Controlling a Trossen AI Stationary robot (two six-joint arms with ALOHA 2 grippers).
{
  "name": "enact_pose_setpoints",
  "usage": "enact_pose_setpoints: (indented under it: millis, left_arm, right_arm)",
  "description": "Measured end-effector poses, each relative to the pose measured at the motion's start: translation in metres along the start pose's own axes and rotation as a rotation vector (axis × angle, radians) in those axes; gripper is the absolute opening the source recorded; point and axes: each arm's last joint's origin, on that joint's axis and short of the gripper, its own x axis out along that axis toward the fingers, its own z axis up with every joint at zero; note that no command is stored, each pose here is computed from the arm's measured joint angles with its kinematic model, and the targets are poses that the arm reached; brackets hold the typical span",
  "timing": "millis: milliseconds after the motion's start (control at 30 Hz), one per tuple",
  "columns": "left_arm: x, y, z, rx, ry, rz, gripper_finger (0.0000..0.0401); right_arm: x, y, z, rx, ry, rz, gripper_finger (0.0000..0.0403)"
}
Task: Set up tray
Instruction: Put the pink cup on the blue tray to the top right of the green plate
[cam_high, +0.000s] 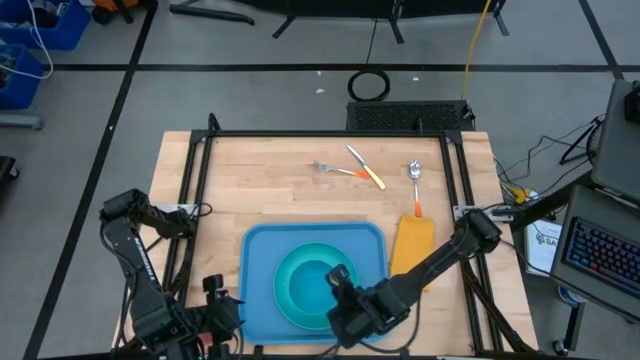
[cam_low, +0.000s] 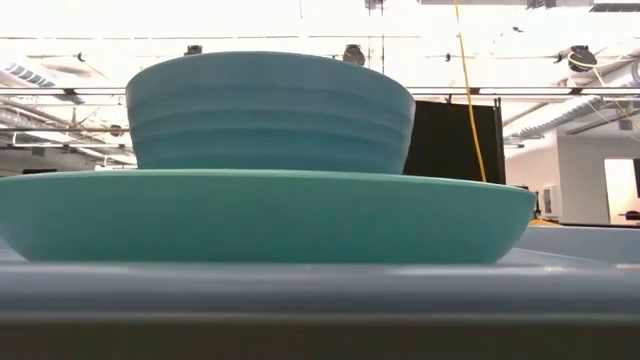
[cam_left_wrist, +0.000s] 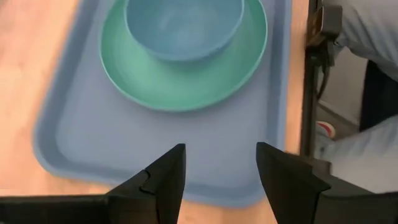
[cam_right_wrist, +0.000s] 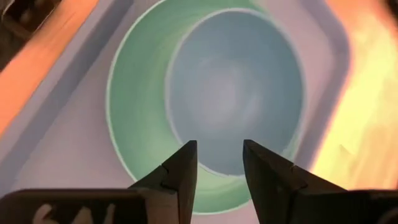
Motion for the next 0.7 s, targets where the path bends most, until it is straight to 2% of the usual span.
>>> enact_pose_setpoints:
  millis: [167, 300, 433, 533, 700]
  left_arm:
    - [0.000, -0.002, -0.004, -0.091, 0.134, -0.046, 0.0200]
    - [-0.001, -0.003, -0.007, -0.175, 0.226, -0.069, 0.0200]
    - [-0.008, -0.008, -0.017, -0.249, 0.255, -0.086, 0.0200]
    - [-0.014, -0.011, -0.026, -0.312, 0.263, -0.092, 0.0200]
    - [-0.022, -0.015, -0.039, -0.408, 0.304, -0.096, 0.0200]
  right_arm:
    - [-0.015, 0.000, -0.001, 0.095, -0.031, -0.062, 0.0121]
    - [-0.016, 0.003, -0.004, 0.125, -0.009, -0.101, 0.0121]
    - [-0.009, 0.007, -0.014, 0.136, 0.042, -0.167, 0.0120]
    - [-0.004, 0.010, -0.026, 0.132, 0.060, -0.175, 0.0121]
    - [-0.004, 0.010, -0.048, 0.175, 0.011, -0.194, 0.0117]
